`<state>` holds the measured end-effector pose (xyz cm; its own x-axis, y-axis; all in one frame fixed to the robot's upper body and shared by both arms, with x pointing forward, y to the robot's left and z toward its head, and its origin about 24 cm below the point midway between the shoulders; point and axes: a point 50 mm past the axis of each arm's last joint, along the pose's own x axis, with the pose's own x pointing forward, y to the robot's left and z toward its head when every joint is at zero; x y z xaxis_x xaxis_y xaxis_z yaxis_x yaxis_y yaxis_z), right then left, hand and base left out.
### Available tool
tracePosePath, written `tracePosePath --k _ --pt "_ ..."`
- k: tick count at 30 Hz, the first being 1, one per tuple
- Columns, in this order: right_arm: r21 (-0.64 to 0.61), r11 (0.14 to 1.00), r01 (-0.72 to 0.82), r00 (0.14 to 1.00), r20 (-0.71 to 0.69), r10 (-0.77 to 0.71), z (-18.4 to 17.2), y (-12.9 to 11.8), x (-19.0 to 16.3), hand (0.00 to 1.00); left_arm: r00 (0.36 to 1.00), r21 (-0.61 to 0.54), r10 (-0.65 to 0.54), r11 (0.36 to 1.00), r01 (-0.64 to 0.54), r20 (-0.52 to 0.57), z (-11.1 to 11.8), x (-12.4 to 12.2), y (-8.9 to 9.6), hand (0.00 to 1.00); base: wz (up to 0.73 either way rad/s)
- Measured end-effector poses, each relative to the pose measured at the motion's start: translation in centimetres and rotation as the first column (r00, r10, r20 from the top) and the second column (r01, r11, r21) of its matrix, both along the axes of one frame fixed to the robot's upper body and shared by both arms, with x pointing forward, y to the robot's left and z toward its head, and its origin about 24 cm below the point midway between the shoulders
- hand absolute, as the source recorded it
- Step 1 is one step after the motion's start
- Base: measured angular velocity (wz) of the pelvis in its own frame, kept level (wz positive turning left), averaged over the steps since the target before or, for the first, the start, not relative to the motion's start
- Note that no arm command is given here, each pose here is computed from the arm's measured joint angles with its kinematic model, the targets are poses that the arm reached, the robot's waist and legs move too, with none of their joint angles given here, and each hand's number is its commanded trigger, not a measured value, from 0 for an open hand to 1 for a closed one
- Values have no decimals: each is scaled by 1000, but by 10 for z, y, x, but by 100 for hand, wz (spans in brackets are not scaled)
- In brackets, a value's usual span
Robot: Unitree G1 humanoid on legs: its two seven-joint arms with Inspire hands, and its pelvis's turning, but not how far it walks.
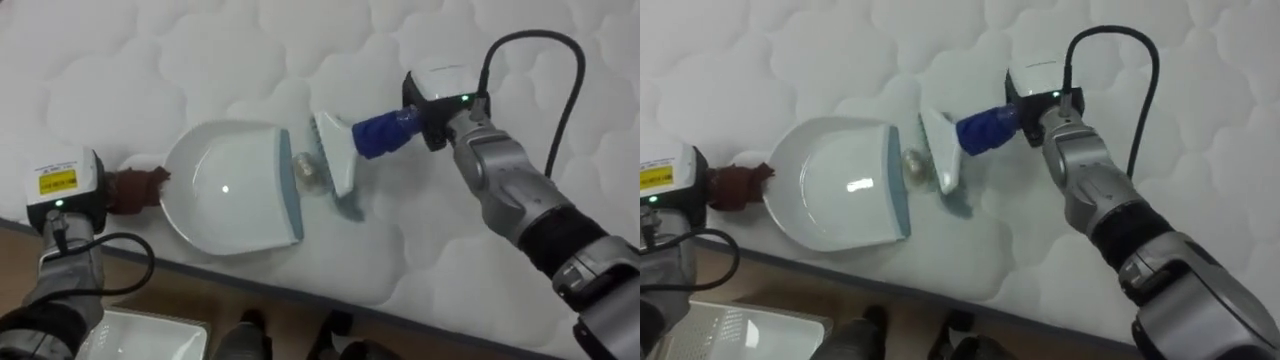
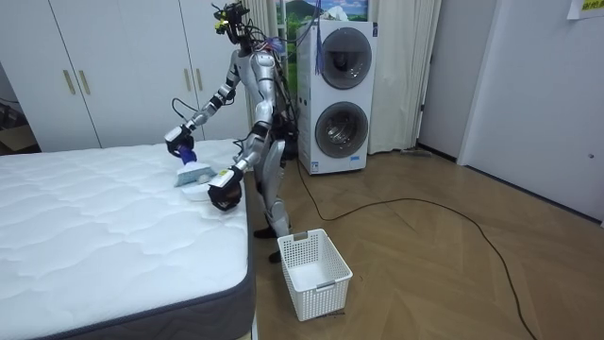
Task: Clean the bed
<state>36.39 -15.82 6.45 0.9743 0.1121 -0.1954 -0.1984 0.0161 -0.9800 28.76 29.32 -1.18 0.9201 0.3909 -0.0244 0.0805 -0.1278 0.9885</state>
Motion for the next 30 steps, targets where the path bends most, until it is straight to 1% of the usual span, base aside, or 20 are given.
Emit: tracePosePath --k 1,3,4,6,7,10,11,12,15,18,23,30 --pt "16 1000 3 1000 -14 -3 -1 0 0 100 1000 0 1 1000 -1 -1 0 0 0 100 0" --pt "99 995 23 997 -79 -16 -4 1 -1 100 1000 0 3 1000 -3 -1 0 0 1 100 0" --pt "119 992 28 996 -91 -17 -5 1 -1 100 1000 0 3 1000 -3 -2 0 0 0 100 0" --pt "218 975 46 989 -149 -13 -8 7 -2 100 1000 0 5 1000 -5 -9 -2 -2 0 100 0" --pt "241 969 52 986 -164 -12 -9 8 -3 100 1000 1 5 1000 -5 -12 -3 -2 0 100 0" --pt "402 915 41 969 -239 61 -14 29 -5 100 1000 -17 5 1000 -5 -23 -9 -3 -7 100 6" --pt "423 905 41 965 -250 74 -15 33 -6 100 1000 -22 3 1000 -3 -24 -10 -3 -8 100 10" --pt "471 881 40 957 -272 102 -16 40 -8 100 1000 -31 -2 1000 1 -27 -12 -3 -12 100 9" --pt "568 821 51 934 -318 162 -20 53 -12 100 999 -38 0 999 -2 -45 -17 -8 -13 100 5" --pt "616 785 70 917 -349 192 -22 58 -14 100 998 -49 4 999 -7 -62 -23 -11 -16 100 9" --pt "624 778 68 915 -350 201 -23 60 -15 100 997 -56 4 998 -8 -73 -26 -12 -19 100 1" --pt "639 767 61 919 -335 206 -21 59 -14 100 995 -53 14 998 -19 -94 -29 -16 -16 100 1"
